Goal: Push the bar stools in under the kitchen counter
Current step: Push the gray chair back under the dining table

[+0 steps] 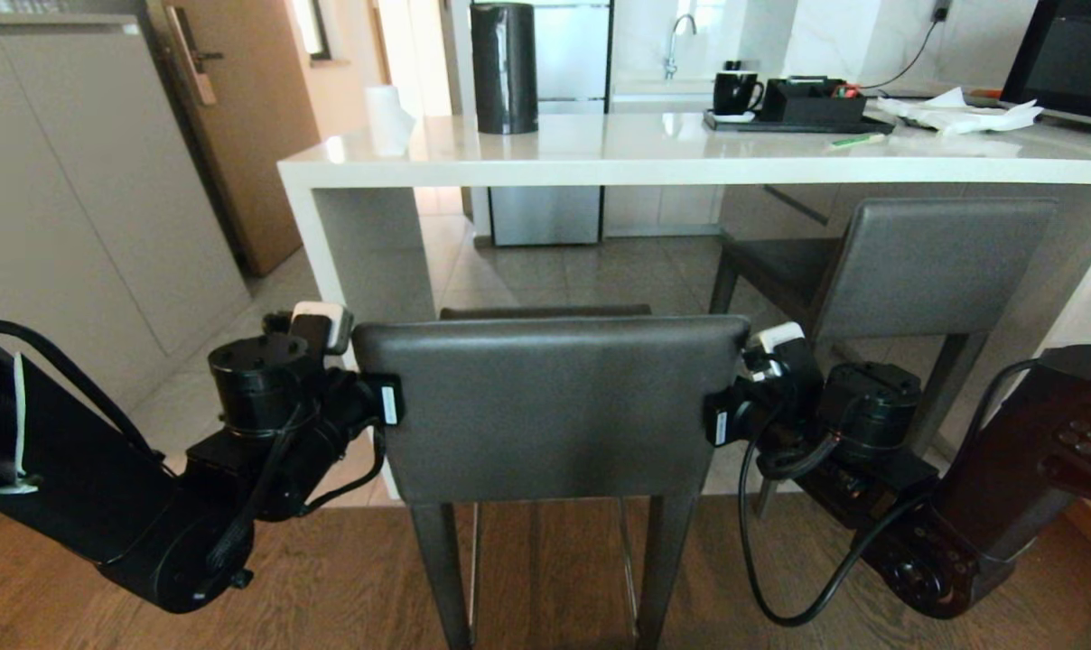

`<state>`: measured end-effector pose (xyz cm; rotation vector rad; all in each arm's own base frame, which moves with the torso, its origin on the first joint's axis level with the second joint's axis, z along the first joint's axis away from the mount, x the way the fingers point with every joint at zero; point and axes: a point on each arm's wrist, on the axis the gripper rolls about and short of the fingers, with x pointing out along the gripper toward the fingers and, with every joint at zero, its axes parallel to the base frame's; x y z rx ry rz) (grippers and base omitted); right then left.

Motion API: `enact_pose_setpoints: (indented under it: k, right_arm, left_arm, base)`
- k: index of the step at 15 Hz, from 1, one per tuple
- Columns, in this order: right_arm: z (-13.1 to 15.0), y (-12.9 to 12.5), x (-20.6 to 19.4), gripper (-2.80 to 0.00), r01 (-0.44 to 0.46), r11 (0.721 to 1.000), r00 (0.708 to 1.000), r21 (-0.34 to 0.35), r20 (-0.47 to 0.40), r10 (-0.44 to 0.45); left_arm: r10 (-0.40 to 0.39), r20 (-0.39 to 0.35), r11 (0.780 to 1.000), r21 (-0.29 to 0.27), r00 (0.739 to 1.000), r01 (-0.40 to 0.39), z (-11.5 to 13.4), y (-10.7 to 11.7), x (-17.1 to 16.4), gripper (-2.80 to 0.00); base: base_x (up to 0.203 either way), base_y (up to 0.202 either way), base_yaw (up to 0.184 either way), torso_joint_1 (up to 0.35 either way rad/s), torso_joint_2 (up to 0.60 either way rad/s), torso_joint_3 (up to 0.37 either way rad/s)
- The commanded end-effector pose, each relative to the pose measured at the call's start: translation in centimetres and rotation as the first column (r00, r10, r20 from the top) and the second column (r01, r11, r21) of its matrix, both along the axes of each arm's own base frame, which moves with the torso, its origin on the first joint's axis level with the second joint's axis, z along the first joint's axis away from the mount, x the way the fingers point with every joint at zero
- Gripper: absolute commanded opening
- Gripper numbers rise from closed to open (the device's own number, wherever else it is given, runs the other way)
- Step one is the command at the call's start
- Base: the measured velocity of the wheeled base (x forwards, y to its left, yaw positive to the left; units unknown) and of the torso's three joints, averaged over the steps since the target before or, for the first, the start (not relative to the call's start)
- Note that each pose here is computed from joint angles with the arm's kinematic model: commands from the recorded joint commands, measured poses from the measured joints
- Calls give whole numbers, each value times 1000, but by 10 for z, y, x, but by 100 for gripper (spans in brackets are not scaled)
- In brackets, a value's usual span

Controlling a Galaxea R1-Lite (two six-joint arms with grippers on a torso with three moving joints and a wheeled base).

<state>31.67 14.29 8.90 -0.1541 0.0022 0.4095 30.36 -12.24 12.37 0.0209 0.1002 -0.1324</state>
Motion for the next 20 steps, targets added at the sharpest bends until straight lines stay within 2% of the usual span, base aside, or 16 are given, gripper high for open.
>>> enact_pose_setpoints:
  k: [1,4,20]
  right_arm:
    - [3,0,0,-280,1,1000,1000,5,14,-1]
    - [4,0,1,-280,3,1000,1000,7,18,-3]
    - [3,1,2,-280,2,1000,1000,7,18,-3]
  left_arm:
    - [1,3,1000,-1,1000,-1,1,0,-1,-280]
    - [3,6,1000,-1,1000,-3,1,0,0,-280]
    - [0,-1,1000,0,1000,0,-1,-1,0,-280]
  base:
    - [0,0,0,0,0,0]
    - [82,0,2,-8,-3,6]
    - [189,0,2,4,2,3]
